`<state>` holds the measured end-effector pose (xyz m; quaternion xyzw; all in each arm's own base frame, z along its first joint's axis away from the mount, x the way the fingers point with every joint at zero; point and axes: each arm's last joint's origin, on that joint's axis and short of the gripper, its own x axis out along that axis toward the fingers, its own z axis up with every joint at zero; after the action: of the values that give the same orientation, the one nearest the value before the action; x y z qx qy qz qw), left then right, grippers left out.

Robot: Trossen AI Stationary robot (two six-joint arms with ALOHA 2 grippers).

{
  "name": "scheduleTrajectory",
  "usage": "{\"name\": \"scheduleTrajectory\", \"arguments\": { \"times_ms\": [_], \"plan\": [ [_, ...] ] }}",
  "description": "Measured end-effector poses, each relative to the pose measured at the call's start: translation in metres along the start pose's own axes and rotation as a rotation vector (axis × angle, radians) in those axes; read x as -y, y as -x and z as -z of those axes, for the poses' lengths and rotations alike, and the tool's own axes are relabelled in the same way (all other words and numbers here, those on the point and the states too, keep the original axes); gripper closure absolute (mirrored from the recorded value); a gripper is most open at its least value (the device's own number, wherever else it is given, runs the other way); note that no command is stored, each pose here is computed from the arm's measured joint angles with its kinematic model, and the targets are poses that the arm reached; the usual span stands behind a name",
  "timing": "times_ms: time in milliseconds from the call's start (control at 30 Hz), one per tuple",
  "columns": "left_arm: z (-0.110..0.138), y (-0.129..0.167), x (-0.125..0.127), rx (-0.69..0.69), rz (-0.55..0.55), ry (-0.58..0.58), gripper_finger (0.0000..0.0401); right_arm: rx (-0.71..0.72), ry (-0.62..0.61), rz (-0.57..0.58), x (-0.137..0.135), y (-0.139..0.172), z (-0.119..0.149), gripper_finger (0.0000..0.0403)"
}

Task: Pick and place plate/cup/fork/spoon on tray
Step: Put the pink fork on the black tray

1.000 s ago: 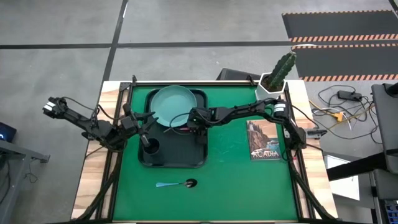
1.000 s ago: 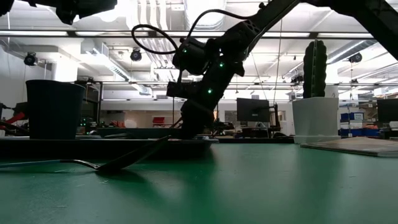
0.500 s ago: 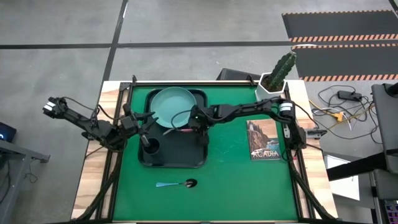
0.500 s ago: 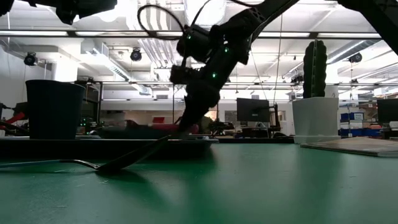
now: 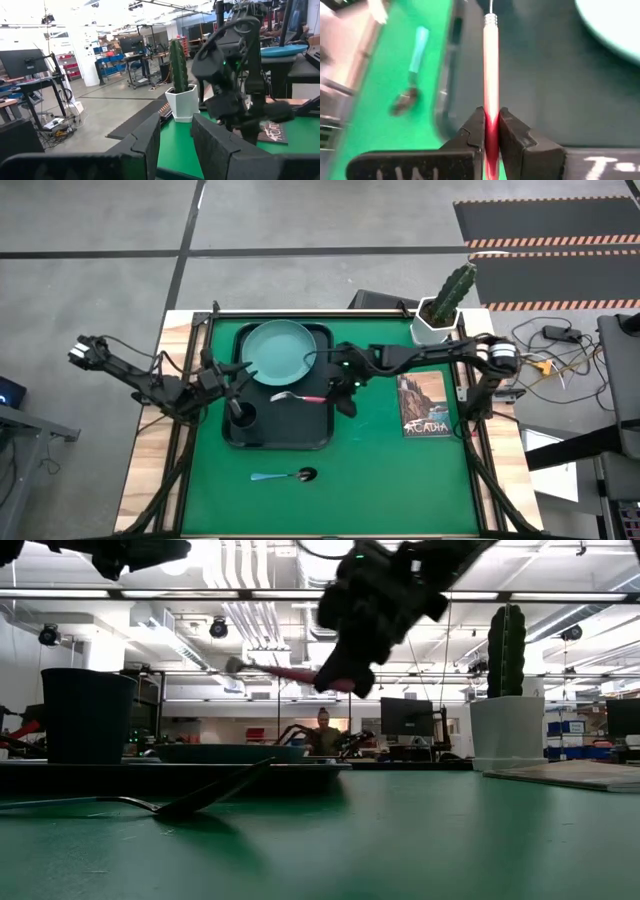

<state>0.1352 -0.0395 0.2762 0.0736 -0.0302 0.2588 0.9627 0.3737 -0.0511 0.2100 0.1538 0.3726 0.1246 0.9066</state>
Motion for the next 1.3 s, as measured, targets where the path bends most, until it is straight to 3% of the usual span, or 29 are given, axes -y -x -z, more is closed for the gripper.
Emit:
{"name": "scheduleTrajectory", "arguments": {
  "times_ms": [167, 300, 500, 733, 867, 1100, 1300],
  "plan": [
    [0.004, -0.003, 0.006, -0.012, 0.031, 0.005, 0.0305, 0.098, -0.186, -0.144, -0.005, 0.008, 0.027, 0.0380],
    [0.004, -0.007, 0.016, 0.007, 0.166, 0.011, 0.0305, 0.200, -0.233, -0.201, -0.008, 0.011, 0.043, 0.0380],
    [0.003, -0.015, 0.033, 0.062, 0.256, 0.050, 0.0305, 0.383, -0.196, -0.211, -0.013, 0.013, 0.055, 0.0380],
    [0.014, -0.024, 0.049, 0.036, 0.265, 0.023, 0.0297, 0.434, -0.102, -0.191, -0.017, 0.013, 0.054, 0.0380],
    [0.016, -0.025, 0.051, 0.022, 0.253, 0.078, 0.0262, 0.447, -0.074, -0.189, -0.018, 0.014, 0.050, 0.0380],
    [0.018, -0.026, 0.048, -0.011, 0.126, 0.138, 0.0184, 0.465, -0.014, -0.197, -0.020, 0.016, 0.043, 0.0380],
    [0.024, -0.029, 0.053, -0.034, 0.135, 0.139, 0.0164, 0.489, 0.044, -0.185, -0.022, 0.018, 0.036, 0.0380]
  ]
}}
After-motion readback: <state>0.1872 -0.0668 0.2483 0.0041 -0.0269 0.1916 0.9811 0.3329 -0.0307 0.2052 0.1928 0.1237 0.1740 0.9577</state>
